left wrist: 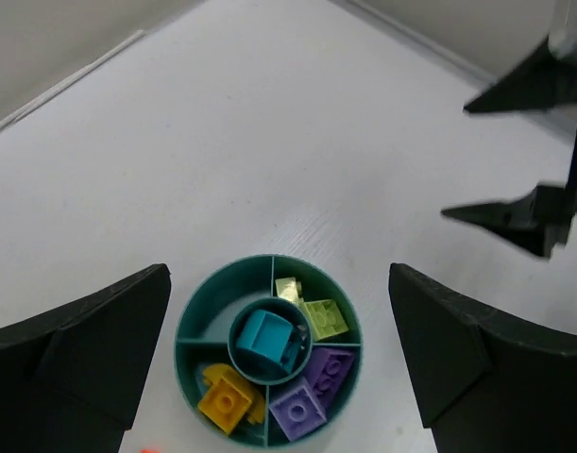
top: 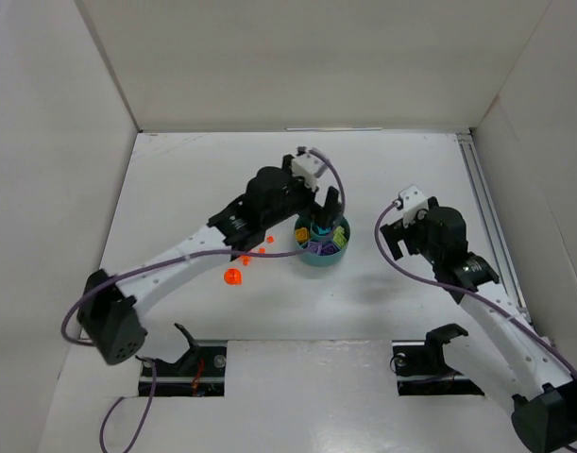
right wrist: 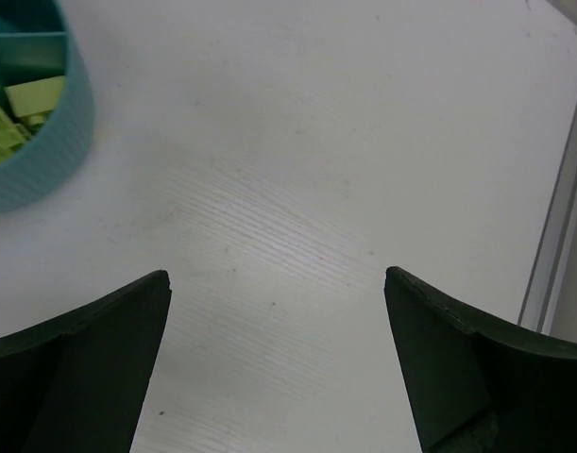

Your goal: Sort the legos into containers by color

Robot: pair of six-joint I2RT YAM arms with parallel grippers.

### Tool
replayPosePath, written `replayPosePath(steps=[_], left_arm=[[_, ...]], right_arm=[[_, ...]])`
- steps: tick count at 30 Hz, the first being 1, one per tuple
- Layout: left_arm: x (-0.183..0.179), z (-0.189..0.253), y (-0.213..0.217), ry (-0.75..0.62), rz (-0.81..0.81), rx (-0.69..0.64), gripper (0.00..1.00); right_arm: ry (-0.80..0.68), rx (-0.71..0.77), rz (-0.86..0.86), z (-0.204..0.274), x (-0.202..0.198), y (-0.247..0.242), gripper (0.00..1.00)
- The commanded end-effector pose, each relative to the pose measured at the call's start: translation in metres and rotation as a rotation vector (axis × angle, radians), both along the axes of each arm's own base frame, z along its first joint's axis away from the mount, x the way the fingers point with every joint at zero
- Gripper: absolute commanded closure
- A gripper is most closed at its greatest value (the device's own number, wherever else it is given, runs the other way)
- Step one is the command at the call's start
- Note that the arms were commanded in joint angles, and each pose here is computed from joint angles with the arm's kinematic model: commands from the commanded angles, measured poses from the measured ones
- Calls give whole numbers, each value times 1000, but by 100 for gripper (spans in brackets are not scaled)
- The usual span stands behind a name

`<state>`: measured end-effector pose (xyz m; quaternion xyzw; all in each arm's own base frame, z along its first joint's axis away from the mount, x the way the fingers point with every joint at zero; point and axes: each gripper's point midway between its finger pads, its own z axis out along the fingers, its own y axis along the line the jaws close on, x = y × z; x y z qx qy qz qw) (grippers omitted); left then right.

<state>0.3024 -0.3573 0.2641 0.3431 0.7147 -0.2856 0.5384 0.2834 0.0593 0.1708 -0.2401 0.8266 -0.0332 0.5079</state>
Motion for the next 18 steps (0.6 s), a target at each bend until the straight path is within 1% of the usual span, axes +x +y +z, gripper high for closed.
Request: replayPosePath(steps=[1,2,3,4,5,6,7,8,9,10,11,13,14,15,16,18], left_arm=[[8,29,54,144,339,-239,0],[8,12,76,225,448,-232,0],[2,12,90,324,517,-319,0],[2,-23,123,425,658,-273,0],[6,-25,134,464,713,-328,0],[-2,-47,157,543,798,-296,0],[-9,-76,176,618,885,-277,0],[-6,-92,202,678,989,-309,0],[-14,-109,218,731,1045,-288,0],[-18,-117,232,753,1099,-305,0],[-25,-139,253,799,1174,-301,0],[-33,-149,267,838,1224,-335,0],[-41,-154,275,836,1254,-349,0],[-41,-153,284,817,1281,-367,0],[-42,-150,292,806,1330,-398,0],[-46,-141,302,763,1363,-443,0]], right_arm=[[-120,25,139,38,4,36,1],[-136,2,142,43,7,41,1],[-142,0,210,47,0,64,1],[-156,-18,239,54,3,76,1],[-162,-11,288,58,1,94,1],[-170,-21,381,59,-9,122,1],[-206,-29,439,71,-9,142,1],[-158,-60,480,56,-8,162,1],[-152,-84,532,54,-10,180,1],[-147,-100,609,53,-21,206,1],[-142,-131,643,53,-16,229,1],[-132,-140,710,52,-18,258,2],[-144,-118,731,62,-14,273,2],[-103,-134,754,45,-9,286,6],[-88,-119,793,43,-10,298,8],[-62,-110,834,38,-3,323,13]])
